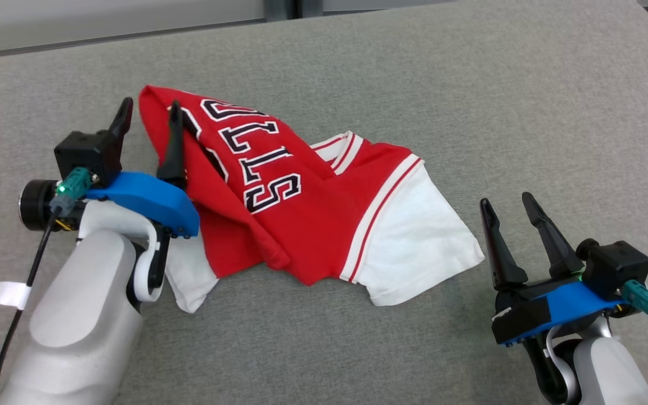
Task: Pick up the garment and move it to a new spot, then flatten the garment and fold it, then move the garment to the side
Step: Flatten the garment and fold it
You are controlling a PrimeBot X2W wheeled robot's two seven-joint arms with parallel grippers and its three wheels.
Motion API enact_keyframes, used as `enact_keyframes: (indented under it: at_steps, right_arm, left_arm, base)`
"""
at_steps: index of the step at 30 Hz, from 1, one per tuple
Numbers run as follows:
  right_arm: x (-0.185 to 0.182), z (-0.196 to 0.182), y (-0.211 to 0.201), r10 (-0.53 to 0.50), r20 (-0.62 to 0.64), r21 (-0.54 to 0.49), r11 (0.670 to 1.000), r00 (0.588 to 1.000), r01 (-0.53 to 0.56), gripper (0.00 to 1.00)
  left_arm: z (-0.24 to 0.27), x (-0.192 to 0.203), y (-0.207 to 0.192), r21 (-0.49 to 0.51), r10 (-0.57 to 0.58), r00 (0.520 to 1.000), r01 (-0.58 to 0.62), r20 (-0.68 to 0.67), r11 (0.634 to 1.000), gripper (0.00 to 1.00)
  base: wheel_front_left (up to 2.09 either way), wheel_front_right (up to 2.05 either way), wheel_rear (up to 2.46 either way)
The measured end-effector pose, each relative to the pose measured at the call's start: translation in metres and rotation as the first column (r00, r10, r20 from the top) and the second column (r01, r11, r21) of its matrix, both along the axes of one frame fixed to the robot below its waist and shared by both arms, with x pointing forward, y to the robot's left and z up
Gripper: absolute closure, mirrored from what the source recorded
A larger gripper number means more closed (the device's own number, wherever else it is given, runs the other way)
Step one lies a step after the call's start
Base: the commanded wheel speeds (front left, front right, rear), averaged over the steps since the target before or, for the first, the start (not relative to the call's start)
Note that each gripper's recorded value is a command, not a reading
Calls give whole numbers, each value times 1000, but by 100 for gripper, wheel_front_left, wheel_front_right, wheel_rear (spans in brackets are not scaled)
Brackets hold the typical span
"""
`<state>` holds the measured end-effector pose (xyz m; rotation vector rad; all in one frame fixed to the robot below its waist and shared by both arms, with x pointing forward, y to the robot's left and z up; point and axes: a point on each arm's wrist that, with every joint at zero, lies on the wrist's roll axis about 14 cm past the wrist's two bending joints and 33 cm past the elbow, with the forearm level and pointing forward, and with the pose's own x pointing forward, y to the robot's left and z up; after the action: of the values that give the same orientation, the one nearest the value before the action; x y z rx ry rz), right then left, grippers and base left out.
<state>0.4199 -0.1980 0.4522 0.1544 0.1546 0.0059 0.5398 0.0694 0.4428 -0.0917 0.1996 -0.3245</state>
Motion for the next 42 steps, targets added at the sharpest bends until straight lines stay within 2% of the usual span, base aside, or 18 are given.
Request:
enact_keyframes:
  at_steps: [6, 14, 20, 25, 34, 42]
  right_arm:
    - [7, 8, 12, 35, 25, -1, 999, 999, -35, 0]
    - [9, 26, 33, 95, 65, 4, 995, 993, -95, 0]
    - [4, 32, 45, 127, 75, 8, 992, 989, -128, 0]
    - [2, 30, 47, 135, 71, 8, 991, 988, -136, 0]
    - [-2, 22, 34, 97, 48, 7, 995, 994, -98, 0]
    - [-3, 19, 31, 85, 46, 15, 996, 995, -86, 0]
  left_arm:
    - [-2, -17, 9, -44, 21, 1000, -22, -11, 999, 0]
    - [1, -75, 6, -103, -2, 999, -4, -52, 995, 0]
    - [-11, -122, -15, -148, -65, 981, 38, -180, 988, 0]
    - [-39, -147, -29, -161, -98, 934, 45, -342, 986, 0]
    - [-49, -149, -49, -239, -142, 900, 44, -412, 970, 0]
    - [-42, -134, -40, -211, -109, 927, 33, -359, 977, 0]
  base:
    - [0, 0, 0]
    - [0, 0, 0]
    - [0, 0, 0]
    - [0, 0, 0]
    - [0, 0, 0]
    - [0, 0, 0]
